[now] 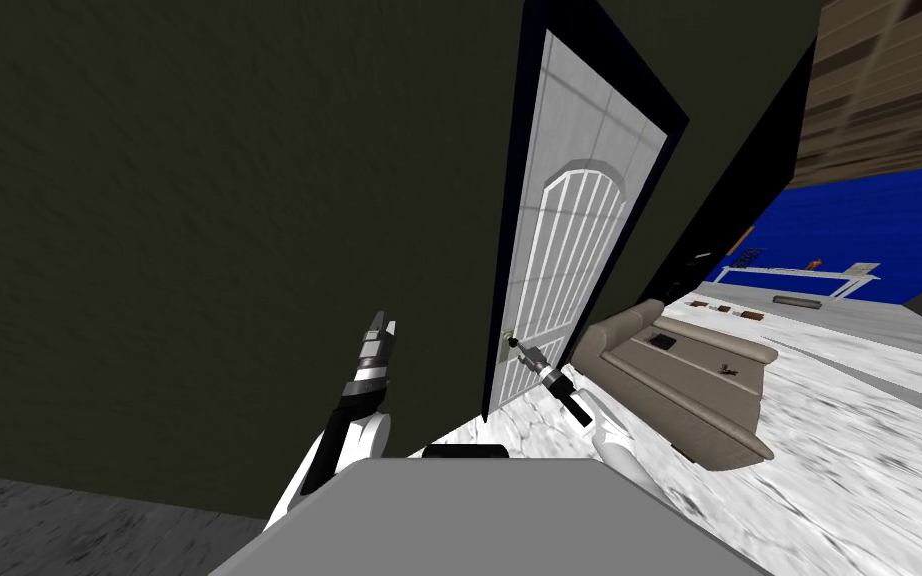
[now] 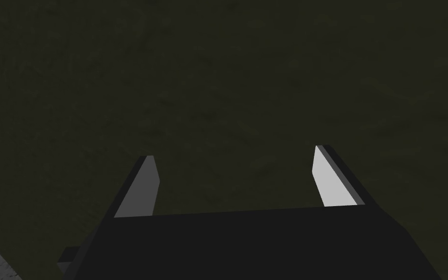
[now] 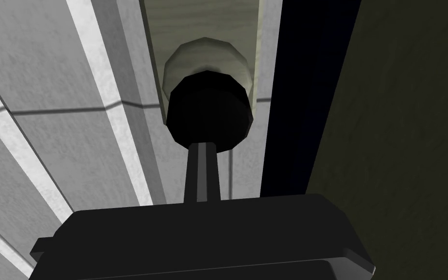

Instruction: Pull the door open

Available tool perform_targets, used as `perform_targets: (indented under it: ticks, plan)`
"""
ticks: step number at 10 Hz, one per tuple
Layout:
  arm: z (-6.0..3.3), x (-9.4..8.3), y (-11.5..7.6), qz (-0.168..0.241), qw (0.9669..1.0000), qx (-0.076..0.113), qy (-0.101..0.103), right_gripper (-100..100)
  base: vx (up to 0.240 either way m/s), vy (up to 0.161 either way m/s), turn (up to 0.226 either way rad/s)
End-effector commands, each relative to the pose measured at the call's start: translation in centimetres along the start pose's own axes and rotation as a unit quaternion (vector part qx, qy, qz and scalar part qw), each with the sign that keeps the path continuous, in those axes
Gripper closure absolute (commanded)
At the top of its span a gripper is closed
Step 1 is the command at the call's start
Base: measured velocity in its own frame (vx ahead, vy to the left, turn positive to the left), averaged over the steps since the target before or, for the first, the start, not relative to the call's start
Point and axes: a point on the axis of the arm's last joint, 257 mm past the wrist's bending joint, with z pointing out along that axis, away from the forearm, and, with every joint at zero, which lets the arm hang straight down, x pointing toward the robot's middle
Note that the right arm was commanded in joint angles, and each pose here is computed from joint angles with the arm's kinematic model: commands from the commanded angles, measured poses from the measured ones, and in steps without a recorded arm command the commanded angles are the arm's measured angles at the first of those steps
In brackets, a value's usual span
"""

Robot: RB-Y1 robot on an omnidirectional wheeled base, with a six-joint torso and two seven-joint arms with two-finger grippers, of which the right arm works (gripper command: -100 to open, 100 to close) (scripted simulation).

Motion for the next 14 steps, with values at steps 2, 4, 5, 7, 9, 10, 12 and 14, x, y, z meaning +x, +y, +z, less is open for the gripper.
perform_targets:
  ticks: [2, 4, 5, 7, 9, 10, 12, 14]
  plan:
    - [0.0, 0.0, 0.0, 0.0, 1.0, 0.0, 0.0, 100, 0.0, 0.0, 0.0]
    - [-0.3, 0.0, -0.03, 0.0, 1.0, -0.003, 0.001, -100, -0.131, -0.041, -0.034]
    - [-0.48, 0.01, -0.04, 0.0, 1.0, -0.005, 0.002, -100, -0.159, -0.034, -0.04]
    - [-0.81, 0.01, -0.06, 0.0, 1.0, -0.009, 0.004, -100, -0.184, -0.03, -0.052]
    - [-0.86, 0.04, -0.03, 0.0, 0.9999, -0.01, 0.004, -100, -0.137, -0.042, -0.02]
    - [-0.66, 0.05, -0.07, 0.0, 1.0, -0.007, 0.003, -100, 0.094, 0.022, 0.036]
    - [-0.4, 0.04, -0.1, 0.0, 1.0, -0.003, 0.002, -100, 0.176, 0.053, 0.041]
    - [-0.05, 0.03, -0.14, -0.001, 1.0, 0.002, 0.001, -100, 0.23, 0.078, 0.059]
